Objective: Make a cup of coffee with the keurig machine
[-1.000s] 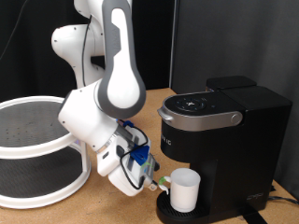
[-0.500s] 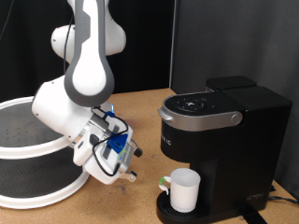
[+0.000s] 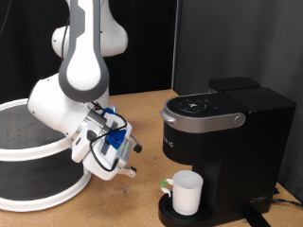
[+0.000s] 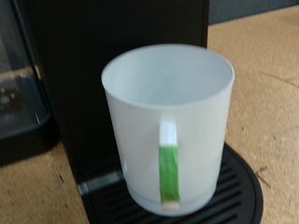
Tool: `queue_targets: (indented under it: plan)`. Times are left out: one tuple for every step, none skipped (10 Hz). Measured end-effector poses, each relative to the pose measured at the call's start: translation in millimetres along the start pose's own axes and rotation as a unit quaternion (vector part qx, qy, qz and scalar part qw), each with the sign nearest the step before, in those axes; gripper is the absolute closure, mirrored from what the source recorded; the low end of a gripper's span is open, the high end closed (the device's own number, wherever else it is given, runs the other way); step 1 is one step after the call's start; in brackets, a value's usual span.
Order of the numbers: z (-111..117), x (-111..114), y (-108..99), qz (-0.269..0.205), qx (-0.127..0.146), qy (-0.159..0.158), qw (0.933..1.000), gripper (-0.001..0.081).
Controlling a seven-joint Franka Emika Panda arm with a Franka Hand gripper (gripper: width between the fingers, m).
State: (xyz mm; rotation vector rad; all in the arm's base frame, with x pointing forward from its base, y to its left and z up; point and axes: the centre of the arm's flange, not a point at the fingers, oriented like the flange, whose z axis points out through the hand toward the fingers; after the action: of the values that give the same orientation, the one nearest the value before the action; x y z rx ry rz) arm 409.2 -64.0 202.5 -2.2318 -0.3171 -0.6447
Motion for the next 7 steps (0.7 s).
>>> queue_targets:
  plan:
    - [-7,1,-3,-0.003,0.008,0.013,0.9999,0.0003]
    - [-17,4,-8,-0.005,0.015,0.028,0.9995,0.0003]
    - [-26,9,-13,-0.011,0.019,0.04,0.9989,0.0003]
    - [-35,15,-19,-0.016,0.026,0.048,0.9984,0.0003]
    - [-45,21,-25,-0.018,0.031,0.056,0.9978,0.0003]
    - [-54,29,-30,-0.02,0.036,0.065,0.9971,0.0003]
    - [-62,35,-36,-0.022,0.037,0.07,0.9966,0.0003]
